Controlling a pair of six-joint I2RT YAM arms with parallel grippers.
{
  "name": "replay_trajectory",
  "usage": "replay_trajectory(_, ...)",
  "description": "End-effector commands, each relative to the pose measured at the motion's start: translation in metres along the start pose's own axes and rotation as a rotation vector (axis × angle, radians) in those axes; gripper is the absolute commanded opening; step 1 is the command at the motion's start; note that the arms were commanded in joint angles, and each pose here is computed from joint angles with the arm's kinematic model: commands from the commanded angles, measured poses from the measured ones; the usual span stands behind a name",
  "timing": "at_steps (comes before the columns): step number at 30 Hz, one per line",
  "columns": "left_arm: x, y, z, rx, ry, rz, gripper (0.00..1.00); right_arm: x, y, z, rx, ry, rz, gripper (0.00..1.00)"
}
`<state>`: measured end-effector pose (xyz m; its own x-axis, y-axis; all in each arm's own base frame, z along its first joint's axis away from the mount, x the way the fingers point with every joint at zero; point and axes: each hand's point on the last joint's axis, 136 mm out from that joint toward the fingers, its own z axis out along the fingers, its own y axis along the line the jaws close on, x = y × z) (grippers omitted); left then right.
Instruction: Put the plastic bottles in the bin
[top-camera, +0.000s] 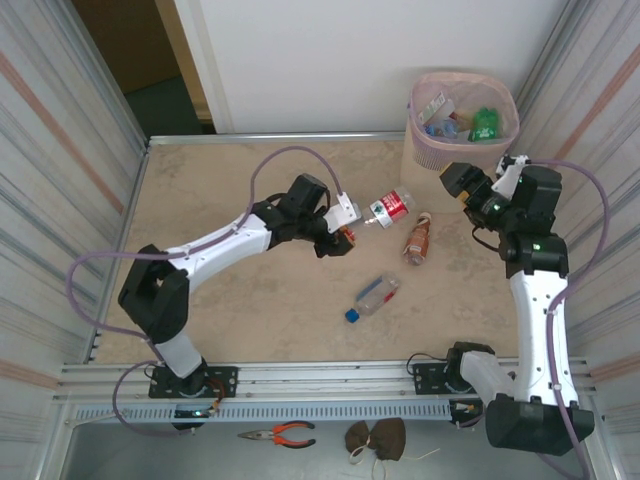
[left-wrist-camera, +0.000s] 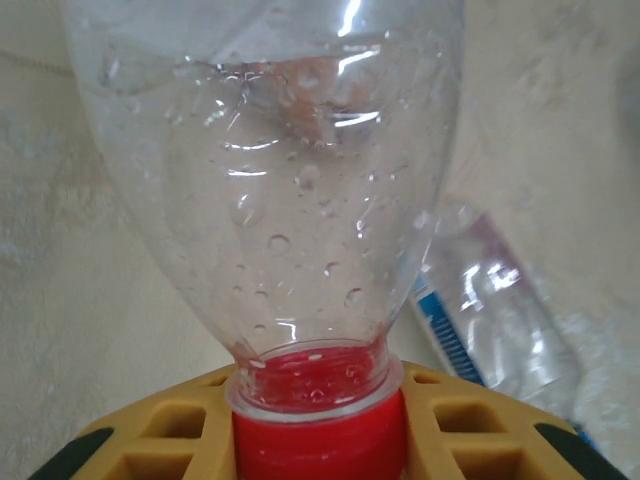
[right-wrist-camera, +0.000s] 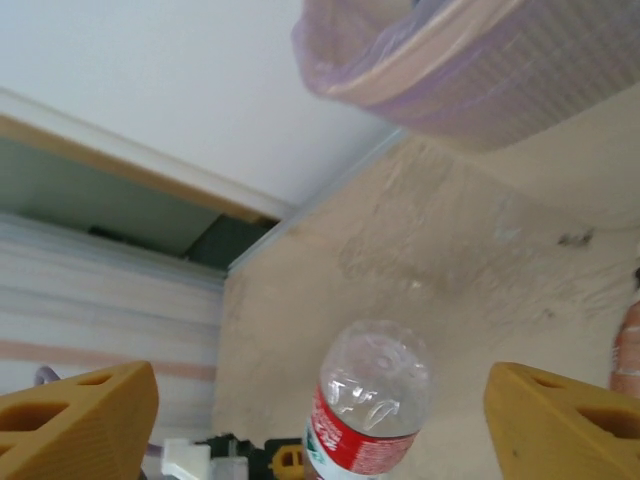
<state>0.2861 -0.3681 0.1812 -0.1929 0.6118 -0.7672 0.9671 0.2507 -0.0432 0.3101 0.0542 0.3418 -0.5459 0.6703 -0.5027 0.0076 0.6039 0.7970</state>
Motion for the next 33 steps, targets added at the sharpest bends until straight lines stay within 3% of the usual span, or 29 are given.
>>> replay_trajectory(1, -0.027, -0.018, -0.019, 0.075, -0.107, -0.018, 0.25, 0.014, 0.02, 0.004, -0.112, 0.079, 0.01, 0.88)
replay_trajectory(7, -0.051, -0.03, -0.033, 0.133, -0.178, -0.021, 0.26, 0.026, 0.026, 0.016, -0.166, 0.165, 0.012, 0.94)
replay_trajectory(13, -0.064, -0.037, -0.033, 0.16, -0.201, -0.02, 0.26, 0.043, 0.031, 0.031, -0.199, 0.251, 0.0, 0.93)
replay_trajectory(21, -0.077, -0.042, -0.034, 0.19, -0.239, -0.018, 0.26, 0.05, 0.031, 0.041, -0.186, 0.271, -0.008, 0.84)
replay_trajectory(33, -0.076, -0.044, -0.032, 0.202, -0.237, -0.022, 0.27, 0.048, 0.03, 0.043, -0.15, 0.25, -0.02, 0.62)
